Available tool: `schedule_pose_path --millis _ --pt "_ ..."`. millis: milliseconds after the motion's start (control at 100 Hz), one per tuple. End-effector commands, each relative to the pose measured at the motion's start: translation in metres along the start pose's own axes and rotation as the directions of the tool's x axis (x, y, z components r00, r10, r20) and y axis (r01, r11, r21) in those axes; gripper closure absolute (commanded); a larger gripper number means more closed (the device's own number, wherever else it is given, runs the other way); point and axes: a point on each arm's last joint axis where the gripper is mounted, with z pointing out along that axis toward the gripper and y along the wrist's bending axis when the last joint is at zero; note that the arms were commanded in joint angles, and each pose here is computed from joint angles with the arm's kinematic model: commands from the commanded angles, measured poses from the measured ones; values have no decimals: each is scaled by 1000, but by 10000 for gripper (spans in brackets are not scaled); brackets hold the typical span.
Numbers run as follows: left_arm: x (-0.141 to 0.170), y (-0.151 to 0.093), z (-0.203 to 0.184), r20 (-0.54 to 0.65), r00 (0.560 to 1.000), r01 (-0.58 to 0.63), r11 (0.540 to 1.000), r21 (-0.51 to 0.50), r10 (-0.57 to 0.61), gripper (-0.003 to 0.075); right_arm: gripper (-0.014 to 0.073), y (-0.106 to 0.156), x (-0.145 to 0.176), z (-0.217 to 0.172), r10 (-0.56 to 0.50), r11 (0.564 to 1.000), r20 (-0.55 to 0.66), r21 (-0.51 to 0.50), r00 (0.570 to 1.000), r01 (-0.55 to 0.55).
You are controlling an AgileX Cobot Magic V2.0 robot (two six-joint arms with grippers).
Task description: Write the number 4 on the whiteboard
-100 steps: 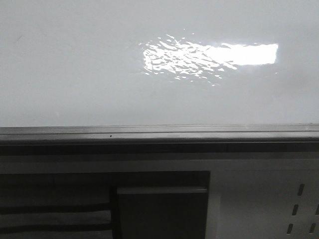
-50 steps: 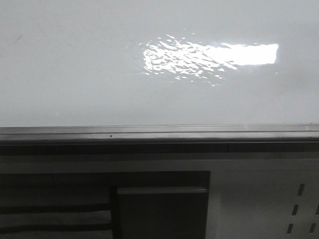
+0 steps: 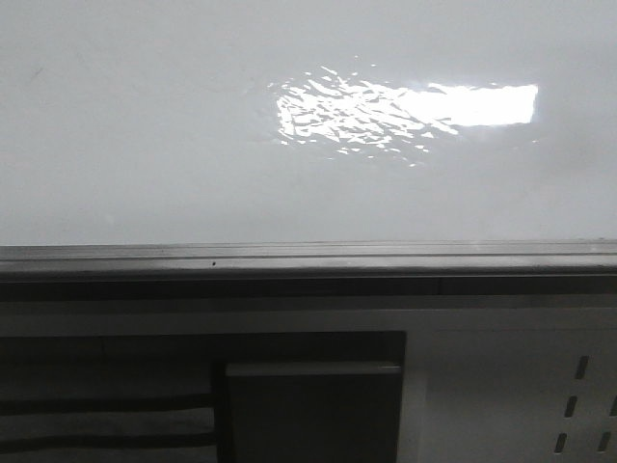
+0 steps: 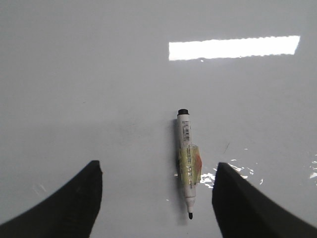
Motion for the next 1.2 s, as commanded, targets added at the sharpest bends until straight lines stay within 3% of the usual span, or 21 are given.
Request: schedule_pose_path --millis 0,130,490,730,1080,1190 --pt "-14 0 5 55 998 0 1000 -6 0 289 69 -1 -18 -3 -1 1000 107 12 994 -1" --pt "-15 0 25 -33 997 -65 998 4 65 288 69 -1 -18 -3 -1 1000 108 12 994 -1" --pt "2 -11 112 -303 951 -29 995 100 58 288 69 -1 -18 -3 5 1000 108 8 994 -6" --pt "26 -14 162 -393 919 -1 996 89 36 290 69 -1 -18 -3 5 1000 107 8 994 -6" --pt "36 -15 196 -446 895 27 997 74 9 293 69 -1 -18 -3 5 1000 108 8 994 -6" --pt "36 -15 198 -450 893 27 997 73 9 349 69 -1 -18 -3 5 1000 108 8 994 -6"
